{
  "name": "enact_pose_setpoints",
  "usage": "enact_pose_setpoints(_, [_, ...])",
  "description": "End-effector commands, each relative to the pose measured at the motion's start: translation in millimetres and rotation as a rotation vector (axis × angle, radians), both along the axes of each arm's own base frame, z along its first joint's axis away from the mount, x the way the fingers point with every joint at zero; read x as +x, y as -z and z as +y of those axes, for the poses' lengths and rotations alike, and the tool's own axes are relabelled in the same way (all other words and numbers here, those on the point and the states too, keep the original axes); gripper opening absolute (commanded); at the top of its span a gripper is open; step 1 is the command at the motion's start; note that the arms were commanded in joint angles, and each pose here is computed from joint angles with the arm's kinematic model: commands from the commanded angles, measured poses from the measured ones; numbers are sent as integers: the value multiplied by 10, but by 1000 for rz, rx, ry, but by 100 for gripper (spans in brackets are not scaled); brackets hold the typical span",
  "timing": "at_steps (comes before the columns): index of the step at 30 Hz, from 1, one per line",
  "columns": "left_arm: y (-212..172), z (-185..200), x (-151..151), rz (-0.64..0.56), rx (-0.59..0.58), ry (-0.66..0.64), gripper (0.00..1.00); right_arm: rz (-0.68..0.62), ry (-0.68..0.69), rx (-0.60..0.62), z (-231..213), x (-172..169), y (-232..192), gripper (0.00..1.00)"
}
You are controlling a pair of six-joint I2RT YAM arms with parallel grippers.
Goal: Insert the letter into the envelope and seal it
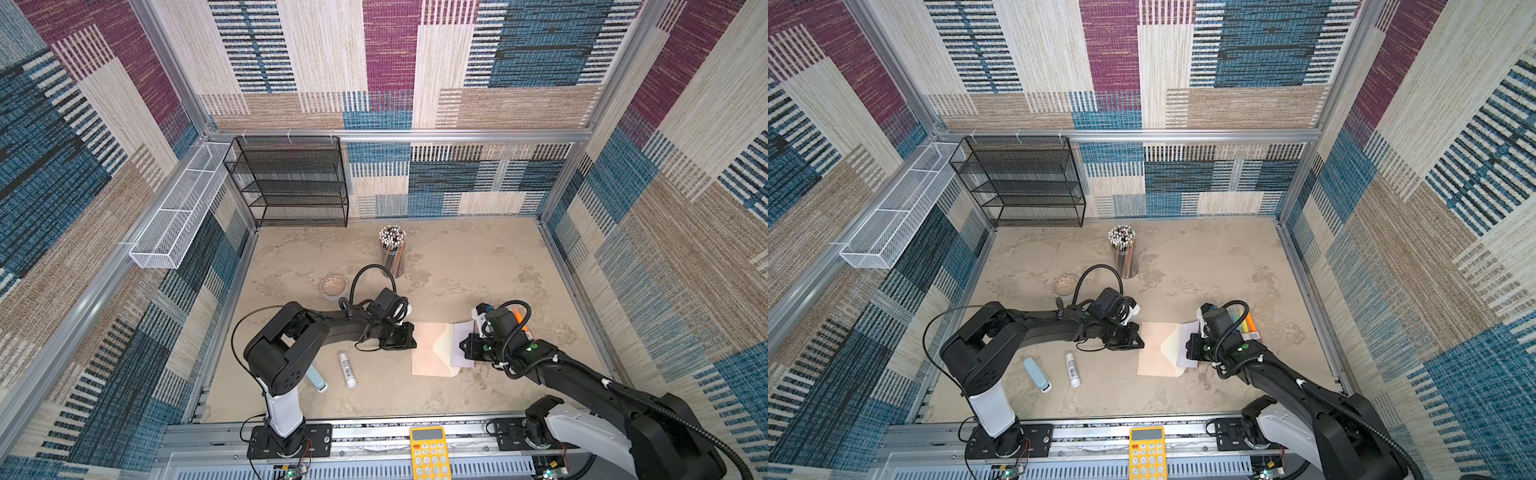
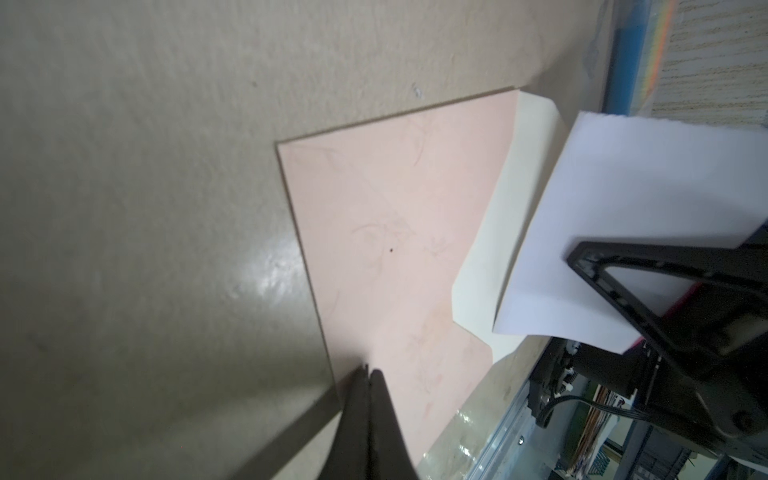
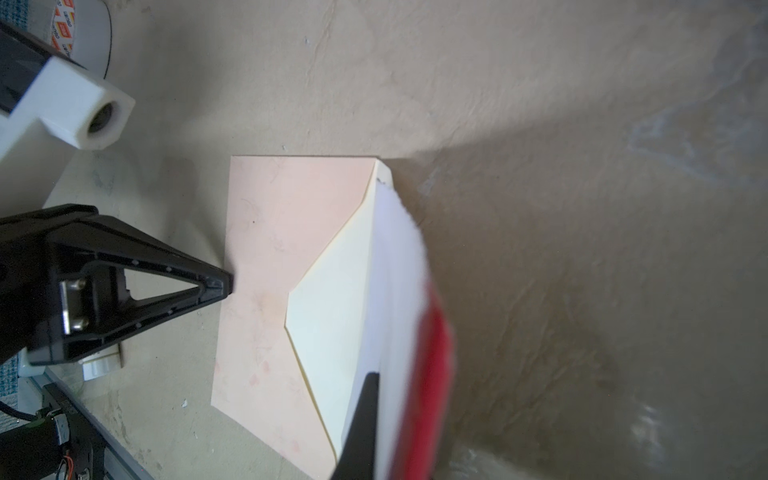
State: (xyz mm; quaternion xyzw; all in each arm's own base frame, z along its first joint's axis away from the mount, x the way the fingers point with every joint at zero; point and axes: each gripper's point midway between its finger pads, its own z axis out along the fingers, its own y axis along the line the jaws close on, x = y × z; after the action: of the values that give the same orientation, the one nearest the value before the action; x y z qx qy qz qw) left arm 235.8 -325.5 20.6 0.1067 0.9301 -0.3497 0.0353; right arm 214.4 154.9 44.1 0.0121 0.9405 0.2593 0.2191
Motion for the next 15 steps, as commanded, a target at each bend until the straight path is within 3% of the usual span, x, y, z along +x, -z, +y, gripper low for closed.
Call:
enact_pose_setpoints(1, [127,120,-8,-2,61,1,4,-45,-30,28,76,32,-62,0])
enact_pose_setpoints(15, [136,181,22,-1,60,-2,4,-70,-94,-39,178,-24,23,0])
